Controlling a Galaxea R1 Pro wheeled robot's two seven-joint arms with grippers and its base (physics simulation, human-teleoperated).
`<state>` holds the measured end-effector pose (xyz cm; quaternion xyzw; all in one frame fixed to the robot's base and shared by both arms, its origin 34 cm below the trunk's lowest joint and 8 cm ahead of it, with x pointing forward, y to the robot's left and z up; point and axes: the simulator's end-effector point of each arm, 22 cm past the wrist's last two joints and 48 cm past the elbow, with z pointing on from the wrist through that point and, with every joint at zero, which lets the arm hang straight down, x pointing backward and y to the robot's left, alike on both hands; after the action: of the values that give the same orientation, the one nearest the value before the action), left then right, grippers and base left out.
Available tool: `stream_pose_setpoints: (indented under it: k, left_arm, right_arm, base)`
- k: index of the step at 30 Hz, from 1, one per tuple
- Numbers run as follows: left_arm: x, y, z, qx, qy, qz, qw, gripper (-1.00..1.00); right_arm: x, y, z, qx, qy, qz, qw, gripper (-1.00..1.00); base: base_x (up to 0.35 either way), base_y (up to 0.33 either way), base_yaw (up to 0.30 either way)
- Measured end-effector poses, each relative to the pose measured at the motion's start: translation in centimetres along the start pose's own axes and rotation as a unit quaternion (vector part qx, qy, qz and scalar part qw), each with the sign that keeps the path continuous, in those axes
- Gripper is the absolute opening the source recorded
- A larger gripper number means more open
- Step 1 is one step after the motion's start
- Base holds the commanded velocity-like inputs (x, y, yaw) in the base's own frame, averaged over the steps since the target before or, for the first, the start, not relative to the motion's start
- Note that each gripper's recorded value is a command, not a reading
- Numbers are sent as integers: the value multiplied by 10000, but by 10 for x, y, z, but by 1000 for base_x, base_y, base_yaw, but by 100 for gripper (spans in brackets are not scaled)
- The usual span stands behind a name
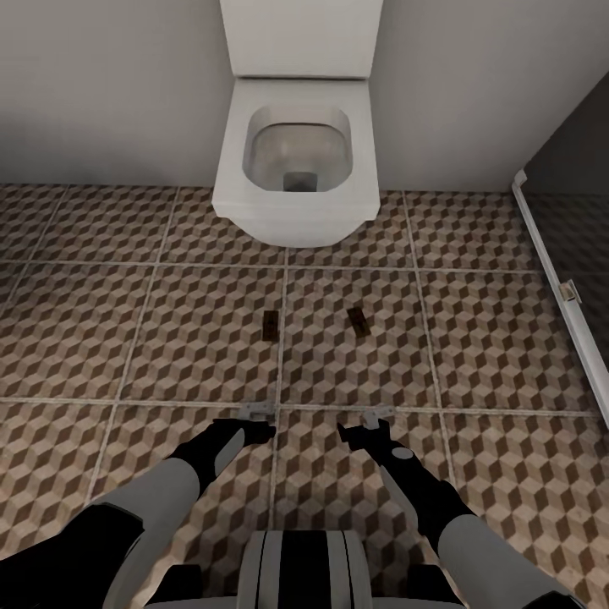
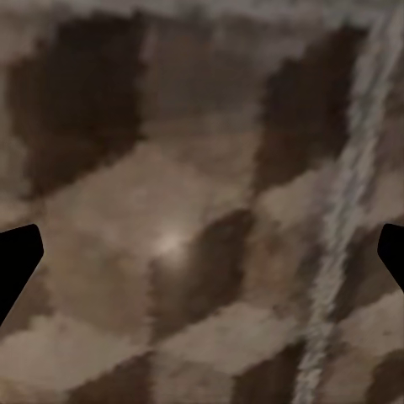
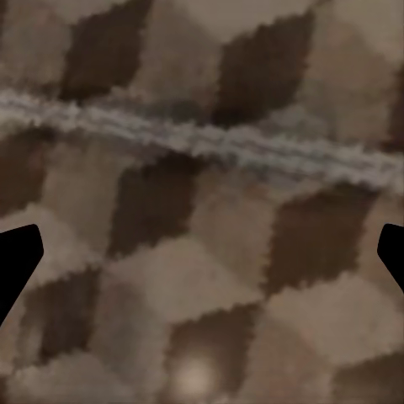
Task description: Take the four mousetraps from the cabinet in the bathroom and place them on the bathroom floor. Make sure all four end up on the same floor surface, and ensure that at least two of them are either under or directly next to the same bathroom sink.
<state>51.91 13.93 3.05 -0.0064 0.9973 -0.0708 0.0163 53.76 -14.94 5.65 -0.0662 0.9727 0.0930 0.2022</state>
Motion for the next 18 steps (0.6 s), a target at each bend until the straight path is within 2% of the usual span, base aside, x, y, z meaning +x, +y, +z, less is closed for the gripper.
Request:
stream_pose_setpoints:
  k: [18]
  left_arm:
    - [1, -6, 0, 34, 10, 4, 10000, 100]
  right_arm:
    - [1, 0, 0, 0, 7, -2, 10000, 100]
  base:
    - [0, 0, 0]
